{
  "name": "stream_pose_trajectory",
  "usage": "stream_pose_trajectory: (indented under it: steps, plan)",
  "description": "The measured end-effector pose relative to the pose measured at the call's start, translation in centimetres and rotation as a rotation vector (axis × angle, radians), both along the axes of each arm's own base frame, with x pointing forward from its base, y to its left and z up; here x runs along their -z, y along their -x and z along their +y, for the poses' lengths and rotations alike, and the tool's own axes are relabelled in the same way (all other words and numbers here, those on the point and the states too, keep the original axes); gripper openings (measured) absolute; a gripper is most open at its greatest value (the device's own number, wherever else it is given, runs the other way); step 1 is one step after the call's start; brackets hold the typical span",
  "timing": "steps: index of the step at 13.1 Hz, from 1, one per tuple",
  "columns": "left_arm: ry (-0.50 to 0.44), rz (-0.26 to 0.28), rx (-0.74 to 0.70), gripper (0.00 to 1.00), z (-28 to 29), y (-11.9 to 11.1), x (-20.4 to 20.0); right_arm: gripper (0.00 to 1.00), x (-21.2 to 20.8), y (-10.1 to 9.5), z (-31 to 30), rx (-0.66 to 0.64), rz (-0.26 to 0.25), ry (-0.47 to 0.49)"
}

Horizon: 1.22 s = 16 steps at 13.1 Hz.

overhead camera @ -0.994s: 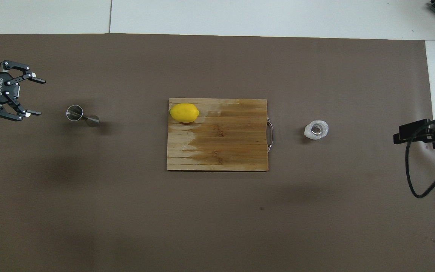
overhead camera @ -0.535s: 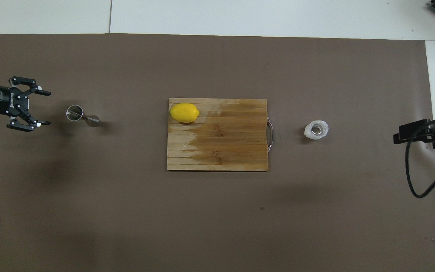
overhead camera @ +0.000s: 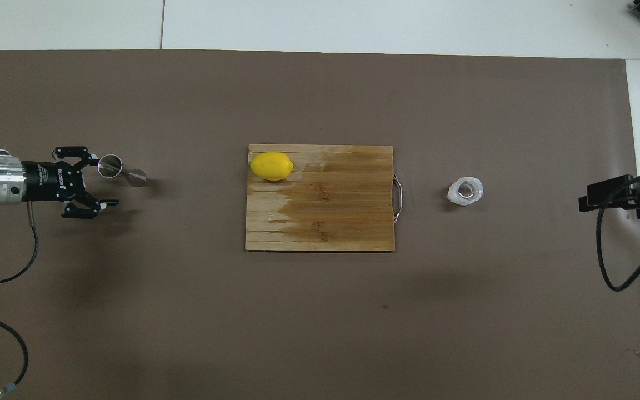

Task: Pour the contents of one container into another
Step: 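Close the left gripper around the metal cup and lift it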

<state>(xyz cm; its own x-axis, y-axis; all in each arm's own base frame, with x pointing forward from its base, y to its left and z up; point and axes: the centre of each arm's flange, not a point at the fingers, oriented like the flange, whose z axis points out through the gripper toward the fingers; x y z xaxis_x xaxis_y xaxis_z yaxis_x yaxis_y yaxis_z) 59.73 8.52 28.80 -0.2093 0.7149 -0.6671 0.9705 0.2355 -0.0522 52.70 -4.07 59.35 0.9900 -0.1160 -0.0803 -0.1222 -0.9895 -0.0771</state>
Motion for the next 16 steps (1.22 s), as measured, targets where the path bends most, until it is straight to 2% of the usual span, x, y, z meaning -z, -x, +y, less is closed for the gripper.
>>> stream_pose_trajectory:
  steps: [10, 12, 16]
  plan:
    - [0.065, -0.068, -0.045, 1.0, -1.46, 0.78, 0.61, 1.0, 0.0, 0.0, 0.0, 0.0, 0.0, 0.0]
    - [0.078, -0.081, -0.052, 0.93, -1.47, 0.79, 0.54, 1.0, 0.0, 0.0, 0.0, 0.0, 0.0, 0.0]
    - [0.097, -0.103, -0.073, 0.4, -1.4, 0.64, 0.05, 1.0, 0.0, 0.0, 0.0, 0.0, 0.0, 0.0]
